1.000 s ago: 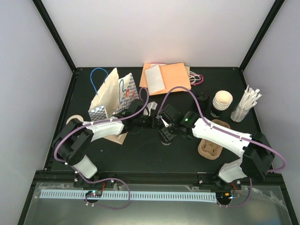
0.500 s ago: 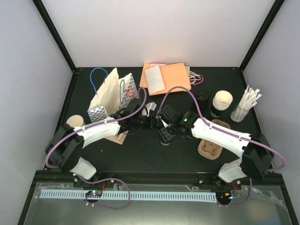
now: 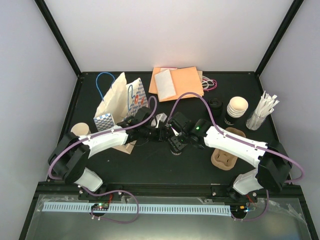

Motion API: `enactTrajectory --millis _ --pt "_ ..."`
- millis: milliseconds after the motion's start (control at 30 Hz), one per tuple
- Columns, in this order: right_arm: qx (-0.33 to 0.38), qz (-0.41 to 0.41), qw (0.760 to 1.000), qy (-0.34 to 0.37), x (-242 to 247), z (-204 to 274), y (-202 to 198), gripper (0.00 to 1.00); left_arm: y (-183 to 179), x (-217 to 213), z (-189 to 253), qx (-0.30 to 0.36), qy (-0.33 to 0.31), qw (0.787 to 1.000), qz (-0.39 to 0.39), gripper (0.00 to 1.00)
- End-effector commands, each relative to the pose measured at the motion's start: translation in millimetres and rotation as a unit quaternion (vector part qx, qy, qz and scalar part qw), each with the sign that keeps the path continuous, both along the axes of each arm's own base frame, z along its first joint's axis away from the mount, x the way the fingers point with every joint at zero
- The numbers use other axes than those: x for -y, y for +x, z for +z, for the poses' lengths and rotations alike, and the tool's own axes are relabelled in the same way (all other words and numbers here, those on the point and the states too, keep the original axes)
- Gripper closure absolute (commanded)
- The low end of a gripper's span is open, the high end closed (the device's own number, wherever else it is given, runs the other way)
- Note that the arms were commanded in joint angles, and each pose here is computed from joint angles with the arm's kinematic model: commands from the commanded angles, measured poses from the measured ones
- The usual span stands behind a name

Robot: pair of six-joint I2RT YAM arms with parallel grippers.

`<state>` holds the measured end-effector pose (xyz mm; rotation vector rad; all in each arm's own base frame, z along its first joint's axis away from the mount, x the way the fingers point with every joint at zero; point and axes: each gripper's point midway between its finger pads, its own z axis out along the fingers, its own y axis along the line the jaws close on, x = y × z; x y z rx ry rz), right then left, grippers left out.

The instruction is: Pack the takeout coffee

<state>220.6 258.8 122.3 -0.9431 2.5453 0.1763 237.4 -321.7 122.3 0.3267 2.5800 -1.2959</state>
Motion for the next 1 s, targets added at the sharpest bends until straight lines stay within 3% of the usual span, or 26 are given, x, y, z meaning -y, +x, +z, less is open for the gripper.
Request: enactTrajectory --millis 0,300,467,600,767,967 --pt "-0.069 0.007 0.997 -0.026 5 -27 -26 0.33 -11 -7 -19 -0.014 0.040 0.999 -0.017 0.49" --pt "-0.028 0.000 1.000 -0.005 0 5 -13 0.27 -9 -9 -29 -0.014 0.058 0.998 -0.015 0.50" --pt "-0.005 -0.003 1.000 0.012 0 29 -9 0.12 -6 -11 -30 -0.010 0.068 0.998 -0.013 0.50" --pt "0.012 -0.006 0.999 0.032 1 46 -8 0.07 -4 -10 -30 -0.008 0.071 0.997 -0.013 0.50" --pt "0.010 -0.028 0.999 0.045 9 50 -9 0.08 -3 -7 -23 0.001 0.059 0.998 -0.014 0.50" --pt "-0.035 -0.070 0.992 0.095 28 34 -16 0.18 -3 4 -5 0.014 0.027 0.999 -0.023 0.49"
